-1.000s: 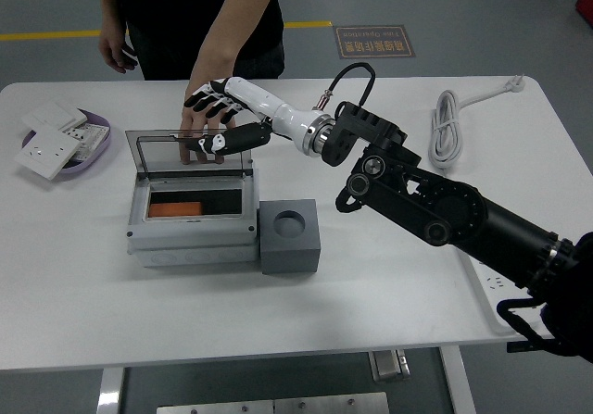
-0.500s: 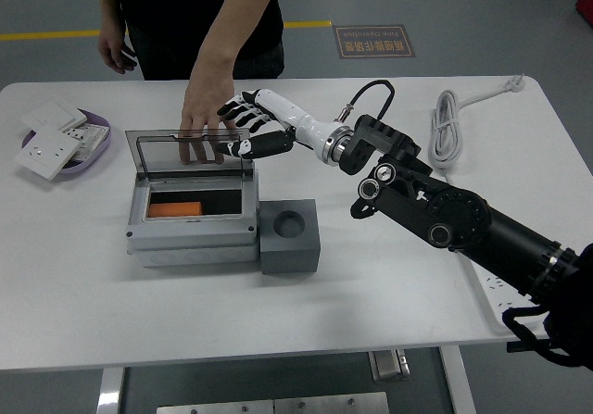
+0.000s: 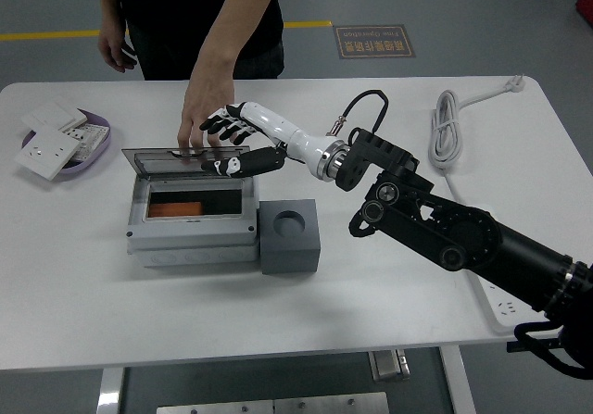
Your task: Pick up the cylinder from the cube,place it in the box,flap close box
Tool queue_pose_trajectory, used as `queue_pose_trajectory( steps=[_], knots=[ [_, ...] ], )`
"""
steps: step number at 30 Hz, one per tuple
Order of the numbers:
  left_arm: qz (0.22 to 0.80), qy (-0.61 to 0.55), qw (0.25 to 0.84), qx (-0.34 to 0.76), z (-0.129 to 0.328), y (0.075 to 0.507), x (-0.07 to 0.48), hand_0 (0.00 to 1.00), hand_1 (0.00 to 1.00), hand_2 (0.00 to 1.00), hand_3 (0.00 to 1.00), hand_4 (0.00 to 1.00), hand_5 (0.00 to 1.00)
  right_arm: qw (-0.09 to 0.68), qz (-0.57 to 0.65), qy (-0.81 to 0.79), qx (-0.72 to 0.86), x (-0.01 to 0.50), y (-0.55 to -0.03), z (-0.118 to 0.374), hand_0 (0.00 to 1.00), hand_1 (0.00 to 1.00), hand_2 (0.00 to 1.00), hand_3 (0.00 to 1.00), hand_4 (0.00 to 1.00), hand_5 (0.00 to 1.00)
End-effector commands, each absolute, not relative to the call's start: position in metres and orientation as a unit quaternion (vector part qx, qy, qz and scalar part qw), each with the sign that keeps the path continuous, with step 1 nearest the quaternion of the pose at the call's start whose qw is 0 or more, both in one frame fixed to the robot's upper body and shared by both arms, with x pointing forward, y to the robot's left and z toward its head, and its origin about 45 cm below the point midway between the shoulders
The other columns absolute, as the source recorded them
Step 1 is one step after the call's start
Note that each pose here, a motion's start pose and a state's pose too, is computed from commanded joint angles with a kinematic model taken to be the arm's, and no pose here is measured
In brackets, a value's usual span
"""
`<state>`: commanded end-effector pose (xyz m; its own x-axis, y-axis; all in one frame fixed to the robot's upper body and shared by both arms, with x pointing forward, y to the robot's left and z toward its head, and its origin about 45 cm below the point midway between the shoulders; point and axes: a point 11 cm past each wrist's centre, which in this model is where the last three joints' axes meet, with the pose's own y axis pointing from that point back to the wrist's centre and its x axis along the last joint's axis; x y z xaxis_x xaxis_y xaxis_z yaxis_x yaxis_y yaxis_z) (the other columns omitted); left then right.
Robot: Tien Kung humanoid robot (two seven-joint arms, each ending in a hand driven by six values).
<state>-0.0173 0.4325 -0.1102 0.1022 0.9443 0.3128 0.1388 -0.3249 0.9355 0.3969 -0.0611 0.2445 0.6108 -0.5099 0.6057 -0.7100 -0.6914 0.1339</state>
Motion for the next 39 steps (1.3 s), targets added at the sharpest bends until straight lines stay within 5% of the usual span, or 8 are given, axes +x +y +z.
queue_pose_trajectory(
  steps=[39],
  knots=[
    [0.512,0.433,0.392,0.629,-0.112,0.427,-0.02,0.6,0.572,0.579,0.568,0.593,0.17,0.181,0.26,-0.302,0.899,0.355,-0.055,0.227,0.678,0.713,0.739,0.699,0.818,0.32]
  ],
)
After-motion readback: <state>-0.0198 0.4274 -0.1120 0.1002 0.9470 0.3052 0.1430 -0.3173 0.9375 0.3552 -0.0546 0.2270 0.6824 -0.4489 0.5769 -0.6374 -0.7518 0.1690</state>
